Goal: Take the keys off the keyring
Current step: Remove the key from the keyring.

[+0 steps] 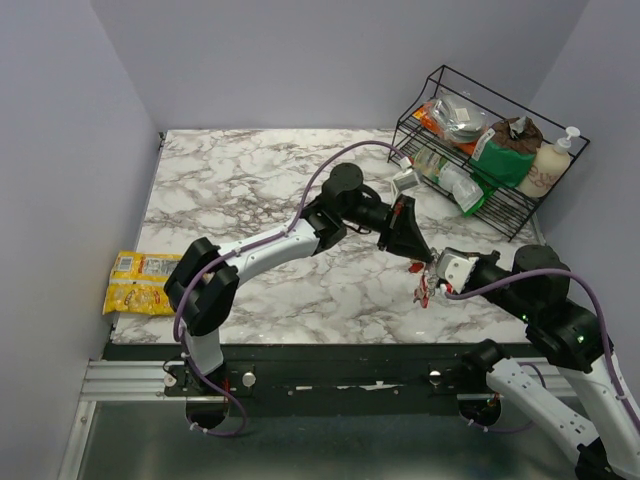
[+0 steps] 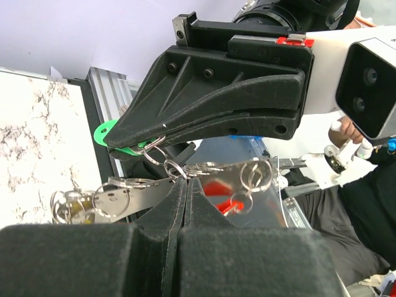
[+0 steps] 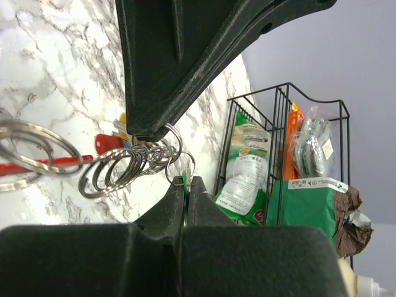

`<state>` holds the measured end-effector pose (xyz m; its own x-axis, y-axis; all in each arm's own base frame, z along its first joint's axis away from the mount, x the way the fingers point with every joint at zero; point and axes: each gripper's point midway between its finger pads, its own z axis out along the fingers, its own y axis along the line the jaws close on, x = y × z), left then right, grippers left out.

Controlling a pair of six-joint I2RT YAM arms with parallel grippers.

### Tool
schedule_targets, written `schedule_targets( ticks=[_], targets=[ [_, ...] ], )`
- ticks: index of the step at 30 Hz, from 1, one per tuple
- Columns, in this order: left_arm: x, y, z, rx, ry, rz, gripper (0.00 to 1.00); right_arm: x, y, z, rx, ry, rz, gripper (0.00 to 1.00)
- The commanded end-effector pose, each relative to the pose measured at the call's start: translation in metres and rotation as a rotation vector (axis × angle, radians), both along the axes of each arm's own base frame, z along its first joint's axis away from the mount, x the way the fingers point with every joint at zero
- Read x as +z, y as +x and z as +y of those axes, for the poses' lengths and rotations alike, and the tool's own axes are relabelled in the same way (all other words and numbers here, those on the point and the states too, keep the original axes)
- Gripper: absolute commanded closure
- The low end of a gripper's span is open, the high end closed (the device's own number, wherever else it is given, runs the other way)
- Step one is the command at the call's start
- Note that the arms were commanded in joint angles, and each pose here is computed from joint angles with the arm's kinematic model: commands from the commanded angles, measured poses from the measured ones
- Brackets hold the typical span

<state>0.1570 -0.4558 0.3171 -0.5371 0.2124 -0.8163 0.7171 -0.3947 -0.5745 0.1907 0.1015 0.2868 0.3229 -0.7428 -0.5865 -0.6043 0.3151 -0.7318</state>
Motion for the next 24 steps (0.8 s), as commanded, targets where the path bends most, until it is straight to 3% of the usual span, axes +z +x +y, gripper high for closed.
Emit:
schedule_targets(
  ticks=[1, 11, 24],
  targets=[
    [0.028, -0.021, 0.020, -0.069, -0.063, -0.034, 1.00, -0.002, 0.003, -0.009, -0.051, 0.000, 0.000, 0.99],
    [0.035, -0.021, 0.024, -0.082, -0.110, -0.011, 1.00, -0.027, -0.032, 0.024, 0.198, -0.003, 0.166, 0.99],
    [0.027, -0.017, 0.017, -0.099, -0.107, 0.035, 1.00, -0.030, -0.023, 0.025, 0.188, -0.019, 0.156, 0.99]
  ],
)
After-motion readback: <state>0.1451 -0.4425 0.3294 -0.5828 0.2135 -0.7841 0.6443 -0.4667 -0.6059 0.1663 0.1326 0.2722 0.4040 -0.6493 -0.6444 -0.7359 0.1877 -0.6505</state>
